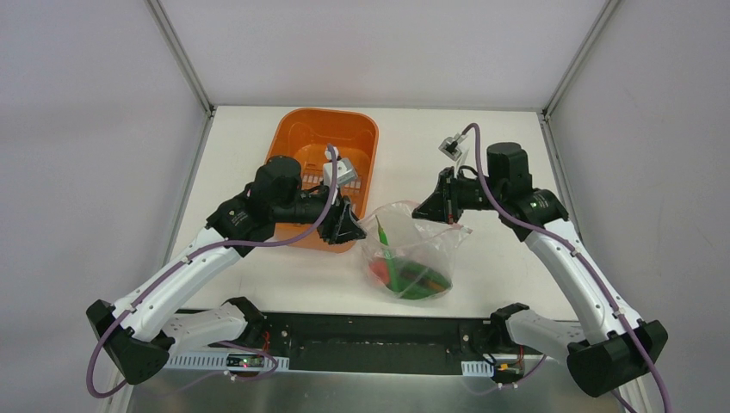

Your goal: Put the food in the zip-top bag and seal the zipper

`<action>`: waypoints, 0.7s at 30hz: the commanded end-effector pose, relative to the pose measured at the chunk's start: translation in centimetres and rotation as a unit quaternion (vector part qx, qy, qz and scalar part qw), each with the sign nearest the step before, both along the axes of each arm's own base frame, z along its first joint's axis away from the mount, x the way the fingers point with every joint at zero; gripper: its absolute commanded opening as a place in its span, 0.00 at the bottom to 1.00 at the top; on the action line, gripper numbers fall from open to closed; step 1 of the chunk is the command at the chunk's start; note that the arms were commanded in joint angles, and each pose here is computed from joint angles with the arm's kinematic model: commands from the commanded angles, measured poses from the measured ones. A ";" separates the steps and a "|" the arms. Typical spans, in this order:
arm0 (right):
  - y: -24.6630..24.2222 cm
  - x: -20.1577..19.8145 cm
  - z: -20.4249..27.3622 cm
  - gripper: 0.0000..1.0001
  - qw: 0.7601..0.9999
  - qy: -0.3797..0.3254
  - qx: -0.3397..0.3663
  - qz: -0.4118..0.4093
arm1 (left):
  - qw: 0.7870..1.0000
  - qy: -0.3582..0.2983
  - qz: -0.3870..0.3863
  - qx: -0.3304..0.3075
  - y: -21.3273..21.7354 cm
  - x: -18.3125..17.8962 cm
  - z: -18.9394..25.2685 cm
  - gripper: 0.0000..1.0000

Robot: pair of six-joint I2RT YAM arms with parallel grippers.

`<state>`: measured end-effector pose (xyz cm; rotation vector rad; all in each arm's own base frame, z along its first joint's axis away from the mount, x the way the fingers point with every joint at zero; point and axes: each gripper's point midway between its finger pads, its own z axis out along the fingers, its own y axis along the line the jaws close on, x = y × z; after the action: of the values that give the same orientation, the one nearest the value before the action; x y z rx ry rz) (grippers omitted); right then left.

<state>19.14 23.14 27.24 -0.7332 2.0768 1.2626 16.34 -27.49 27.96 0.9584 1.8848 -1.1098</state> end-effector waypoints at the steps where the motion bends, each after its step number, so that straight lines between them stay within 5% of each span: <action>1: 0.2 -0.5 3.5 0.06 0.995 -0.084 0.041 0.020 | 0.999 -0.027 0.013 0.014 0.3 0.7 0.8 0.36; 6: 0.2 -1.9 4.6 0.08 0.990 -0.110 0.079 0.032 | 0.999 -0.035 0.032 0.003 -0.1 1.7 1.2 0.12; 15: -0.1 -2.1 4.1 0.09 0.990 -0.111 0.080 0.014 | 0.994 -0.073 0.077 -0.037 0.0 3.3 2.9 0.00; 21: -0.3 -2.1 5.5 0.46 0.991 -0.096 0.089 -0.011 | 0.987 -0.086 0.119 -0.059 0.4 4.4 4.1 0.00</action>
<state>17.22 22.81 30.13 -0.7381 1.8620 1.2839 19.68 -27.09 29.20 0.8189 1.8260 -0.9671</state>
